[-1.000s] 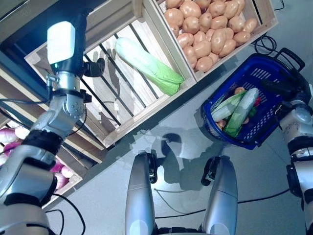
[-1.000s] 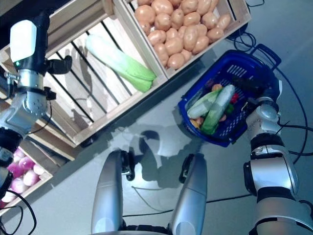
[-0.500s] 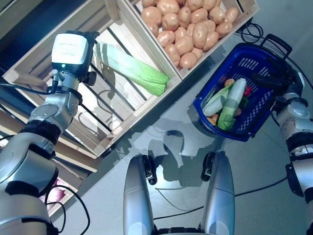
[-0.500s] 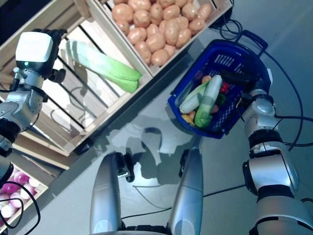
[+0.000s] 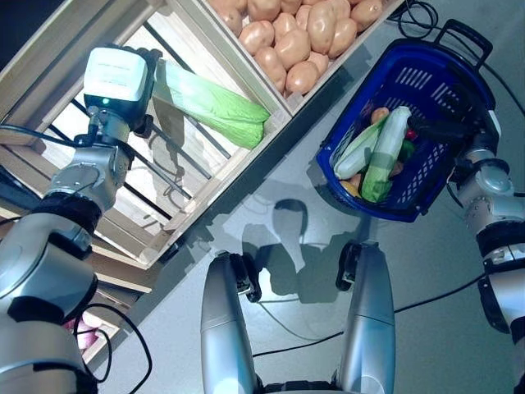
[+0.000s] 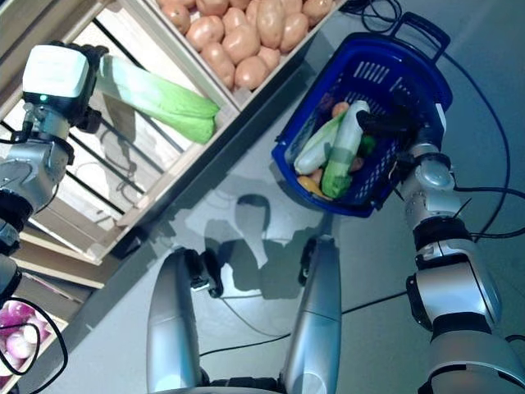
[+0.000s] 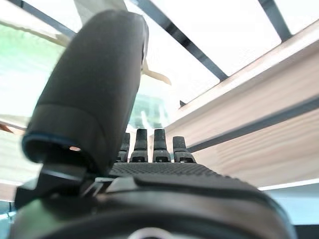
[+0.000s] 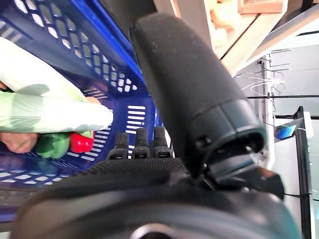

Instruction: Put vegetables into the basket

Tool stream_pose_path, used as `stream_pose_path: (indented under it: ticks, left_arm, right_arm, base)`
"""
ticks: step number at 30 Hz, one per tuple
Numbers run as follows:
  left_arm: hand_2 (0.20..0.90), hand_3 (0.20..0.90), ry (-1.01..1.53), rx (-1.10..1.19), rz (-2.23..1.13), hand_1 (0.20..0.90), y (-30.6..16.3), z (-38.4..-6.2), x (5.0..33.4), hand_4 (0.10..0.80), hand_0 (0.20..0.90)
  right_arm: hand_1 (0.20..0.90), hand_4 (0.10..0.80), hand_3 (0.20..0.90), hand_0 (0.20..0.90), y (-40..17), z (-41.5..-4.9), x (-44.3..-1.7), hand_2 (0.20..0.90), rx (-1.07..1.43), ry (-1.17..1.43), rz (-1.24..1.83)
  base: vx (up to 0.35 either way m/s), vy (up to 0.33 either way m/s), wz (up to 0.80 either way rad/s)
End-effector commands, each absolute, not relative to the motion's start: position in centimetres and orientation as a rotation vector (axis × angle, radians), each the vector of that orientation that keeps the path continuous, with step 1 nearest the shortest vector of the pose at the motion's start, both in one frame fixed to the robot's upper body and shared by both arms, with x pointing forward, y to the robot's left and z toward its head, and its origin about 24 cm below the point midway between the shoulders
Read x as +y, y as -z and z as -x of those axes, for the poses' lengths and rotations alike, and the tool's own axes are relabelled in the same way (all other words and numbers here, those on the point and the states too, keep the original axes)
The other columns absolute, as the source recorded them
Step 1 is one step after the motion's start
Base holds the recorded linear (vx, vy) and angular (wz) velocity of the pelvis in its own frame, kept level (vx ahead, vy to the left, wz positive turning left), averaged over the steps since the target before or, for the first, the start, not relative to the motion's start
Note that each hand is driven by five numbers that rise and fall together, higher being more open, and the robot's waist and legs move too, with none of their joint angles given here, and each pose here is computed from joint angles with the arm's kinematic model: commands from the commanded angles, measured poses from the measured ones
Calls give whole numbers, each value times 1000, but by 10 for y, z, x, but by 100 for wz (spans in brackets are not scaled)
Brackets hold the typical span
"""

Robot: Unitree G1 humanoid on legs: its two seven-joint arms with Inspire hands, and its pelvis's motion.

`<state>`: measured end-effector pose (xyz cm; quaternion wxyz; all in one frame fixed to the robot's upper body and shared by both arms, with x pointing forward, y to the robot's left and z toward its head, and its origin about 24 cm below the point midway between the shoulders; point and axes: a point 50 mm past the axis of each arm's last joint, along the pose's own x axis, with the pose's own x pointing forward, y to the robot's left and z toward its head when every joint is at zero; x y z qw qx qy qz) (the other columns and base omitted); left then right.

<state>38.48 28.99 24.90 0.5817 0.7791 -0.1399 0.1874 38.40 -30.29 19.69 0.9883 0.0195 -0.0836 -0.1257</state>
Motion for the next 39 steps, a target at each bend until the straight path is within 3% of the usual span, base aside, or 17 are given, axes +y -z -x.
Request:
stream_pose_path:
  ticks: [1,21,22,39]
  left_arm:
    - [900,900,-669,-380,-1903,900,-316,-378,298,800,900]
    - [900,900,-725,-166,-1969,900,-331,-377,312,800,900]
    - [307,307,-711,-148,-1952,307,-329,-377,313,405,307]
    - [300,300,-691,-32,-1917,300,-306,-370,339,400,300]
  right_arm:
    - [900,800,900,900,-235,-377,-310,900,-375,222,-98]
    - [900,800,900,900,-249,-371,-318,900,-450,205,-125]
    - [900,800,900,900,-250,-371,-318,900,-456,209,-130]
    - [900,800,900,900,-242,-372,-320,900,-444,180,-154]
  base:
    - [-52,88,-12]
    - [-21,44,-6]
    - [-25,14,-8]
    - [-10,-19,-2]
